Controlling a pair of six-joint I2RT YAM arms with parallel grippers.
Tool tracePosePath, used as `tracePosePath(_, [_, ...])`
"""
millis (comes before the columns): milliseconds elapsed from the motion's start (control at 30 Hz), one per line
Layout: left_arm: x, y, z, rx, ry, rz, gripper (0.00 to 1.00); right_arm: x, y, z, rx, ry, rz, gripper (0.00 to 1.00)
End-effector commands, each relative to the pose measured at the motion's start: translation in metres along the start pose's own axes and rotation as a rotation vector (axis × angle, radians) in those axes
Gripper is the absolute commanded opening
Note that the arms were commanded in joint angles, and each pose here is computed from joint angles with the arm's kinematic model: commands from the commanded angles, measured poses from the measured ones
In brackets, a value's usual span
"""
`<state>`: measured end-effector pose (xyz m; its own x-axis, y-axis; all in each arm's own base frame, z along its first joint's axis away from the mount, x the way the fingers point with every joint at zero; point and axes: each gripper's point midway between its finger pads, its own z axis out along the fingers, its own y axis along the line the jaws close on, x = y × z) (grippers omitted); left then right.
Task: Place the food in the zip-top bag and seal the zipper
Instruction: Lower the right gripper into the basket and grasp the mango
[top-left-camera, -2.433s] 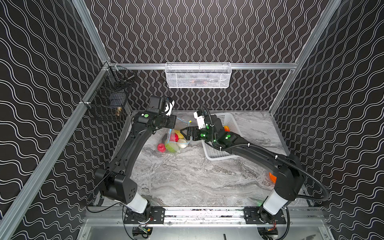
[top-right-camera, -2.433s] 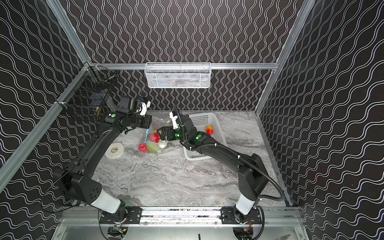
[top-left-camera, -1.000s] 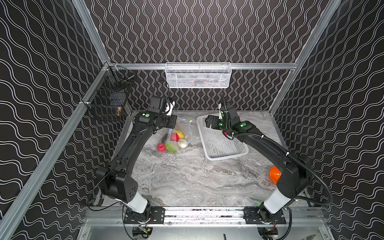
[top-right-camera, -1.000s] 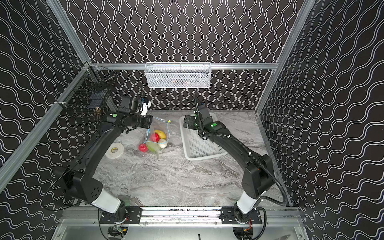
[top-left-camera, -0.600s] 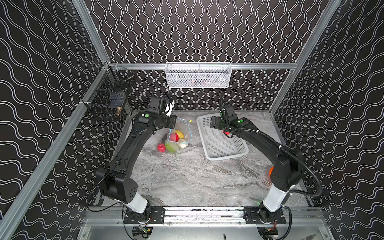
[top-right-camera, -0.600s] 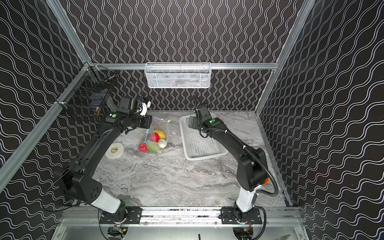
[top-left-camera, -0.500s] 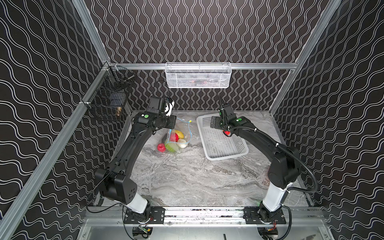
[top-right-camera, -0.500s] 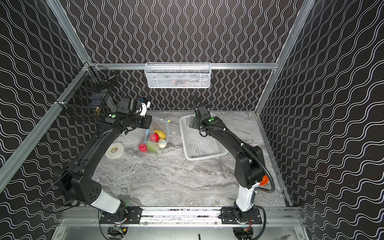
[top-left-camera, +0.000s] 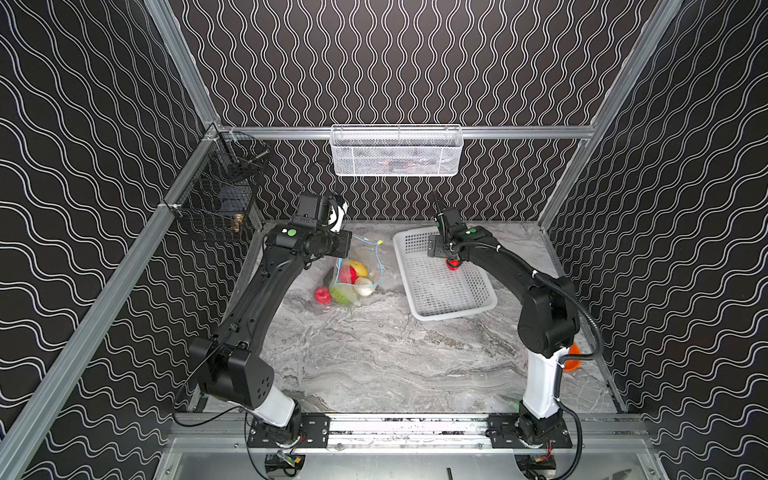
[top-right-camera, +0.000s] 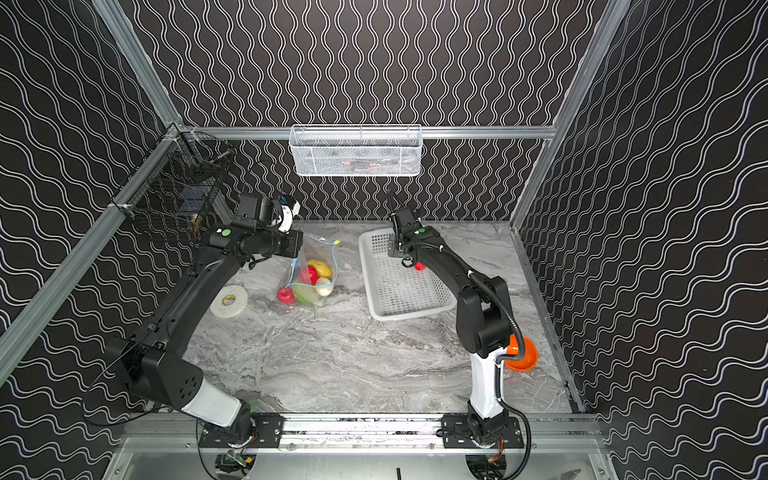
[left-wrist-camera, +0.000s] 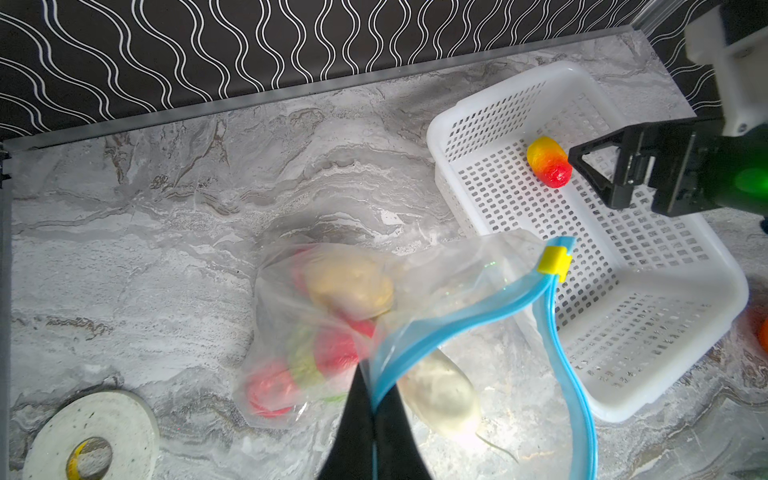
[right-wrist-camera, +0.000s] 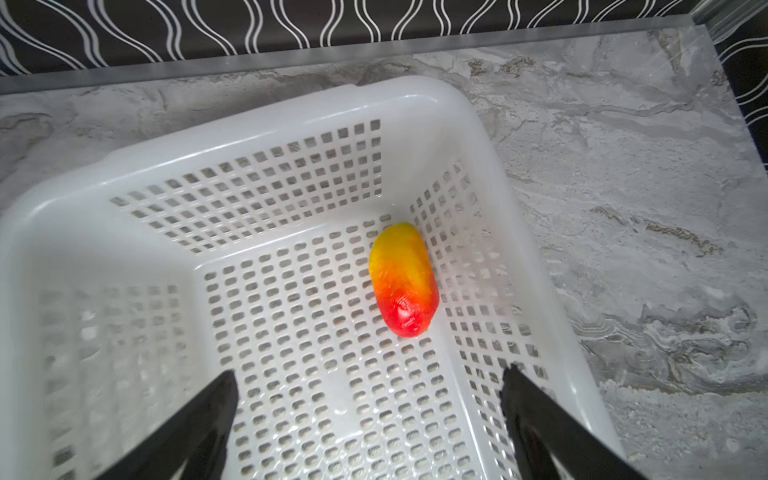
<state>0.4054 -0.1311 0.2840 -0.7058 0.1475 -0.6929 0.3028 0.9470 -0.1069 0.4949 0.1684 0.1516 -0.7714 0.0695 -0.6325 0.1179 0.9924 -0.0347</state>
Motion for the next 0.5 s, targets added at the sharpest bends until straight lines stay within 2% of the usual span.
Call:
tracePosePath(0, [-0.004,0.001,-0.001,-0.001,-0.018,-0.009,0.00,0.002,-0.008,0.008,0.050,0.016,-0.021,0.99])
tracePosePath(467, [-0.003,0.001,0.002,0.004,-0.010,-0.012,0.00,0.009,-0.027,0.045,0.094,0.068,-0.011,0.99])
